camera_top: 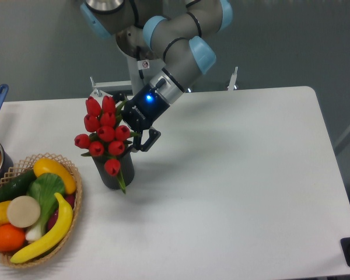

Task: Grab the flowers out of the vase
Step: 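Lower the gripper around the tulip stems and close it, then lift the gripped tulip bunch up out of the black vase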

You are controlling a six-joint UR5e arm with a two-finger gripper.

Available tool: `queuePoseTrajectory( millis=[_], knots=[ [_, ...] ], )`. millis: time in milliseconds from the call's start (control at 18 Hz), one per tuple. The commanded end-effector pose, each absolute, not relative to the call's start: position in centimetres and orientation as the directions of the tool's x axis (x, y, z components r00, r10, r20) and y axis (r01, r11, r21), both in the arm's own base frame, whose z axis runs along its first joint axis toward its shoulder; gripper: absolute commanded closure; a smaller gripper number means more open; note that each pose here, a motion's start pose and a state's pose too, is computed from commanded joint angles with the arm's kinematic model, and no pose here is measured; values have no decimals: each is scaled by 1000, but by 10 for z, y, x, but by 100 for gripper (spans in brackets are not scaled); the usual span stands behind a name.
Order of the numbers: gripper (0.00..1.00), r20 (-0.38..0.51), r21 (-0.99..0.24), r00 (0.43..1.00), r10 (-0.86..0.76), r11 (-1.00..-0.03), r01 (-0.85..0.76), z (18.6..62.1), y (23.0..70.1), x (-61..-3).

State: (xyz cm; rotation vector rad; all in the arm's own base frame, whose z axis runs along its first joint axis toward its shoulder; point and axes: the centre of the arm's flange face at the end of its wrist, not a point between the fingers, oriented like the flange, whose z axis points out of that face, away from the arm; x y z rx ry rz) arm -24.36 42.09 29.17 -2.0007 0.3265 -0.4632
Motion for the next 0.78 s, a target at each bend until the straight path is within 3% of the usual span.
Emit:
queuePoseTrajectory(
  millis=[56, 222, 389, 778],
  knots=[
    [12, 183, -892, 889, -419, -451, -29, 291, 421, -244],
    [68, 180, -893, 889, -420, -449, -31, 292, 421, -244],
    [100, 163, -897, 893, -421, -440, -44, 299, 423, -248],
    [100, 145, -908, 900, -410, -416, -44, 312, 421, -257]
  ],
)
